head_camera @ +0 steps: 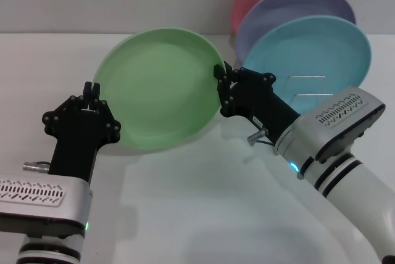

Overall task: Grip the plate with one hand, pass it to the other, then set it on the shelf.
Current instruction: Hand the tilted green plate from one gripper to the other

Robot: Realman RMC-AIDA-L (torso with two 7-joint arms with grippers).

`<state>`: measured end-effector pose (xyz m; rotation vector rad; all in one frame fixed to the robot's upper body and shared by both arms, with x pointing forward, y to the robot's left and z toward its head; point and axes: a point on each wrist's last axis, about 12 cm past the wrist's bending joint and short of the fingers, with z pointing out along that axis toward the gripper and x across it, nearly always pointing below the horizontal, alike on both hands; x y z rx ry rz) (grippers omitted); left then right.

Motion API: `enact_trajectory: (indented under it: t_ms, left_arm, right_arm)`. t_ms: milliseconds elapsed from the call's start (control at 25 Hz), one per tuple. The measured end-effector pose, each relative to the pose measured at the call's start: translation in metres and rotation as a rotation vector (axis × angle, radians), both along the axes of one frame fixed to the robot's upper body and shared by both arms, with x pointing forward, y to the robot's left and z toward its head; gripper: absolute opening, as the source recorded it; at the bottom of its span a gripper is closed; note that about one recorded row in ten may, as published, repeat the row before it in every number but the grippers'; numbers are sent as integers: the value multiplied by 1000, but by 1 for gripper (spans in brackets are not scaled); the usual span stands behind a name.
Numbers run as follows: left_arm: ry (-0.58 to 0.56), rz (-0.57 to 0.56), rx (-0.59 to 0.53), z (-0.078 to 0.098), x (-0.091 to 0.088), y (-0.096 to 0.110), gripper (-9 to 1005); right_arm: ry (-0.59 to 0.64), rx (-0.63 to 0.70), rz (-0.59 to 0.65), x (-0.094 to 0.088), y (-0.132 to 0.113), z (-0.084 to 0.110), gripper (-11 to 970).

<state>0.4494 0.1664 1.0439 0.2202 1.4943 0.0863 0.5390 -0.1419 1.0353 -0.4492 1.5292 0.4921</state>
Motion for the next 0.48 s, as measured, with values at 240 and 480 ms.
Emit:
enact_trajectory:
  t_ms: [240, 480]
  left_arm:
    - [2, 2, 0, 0, -1, 0, 65]
    - [1, 1, 0, 0, -1, 0, 66]
  right_arm:
    - [1, 1, 0, 0, 0, 0, 54]
    - [-1, -2, -1, 0, 0, 0, 54]
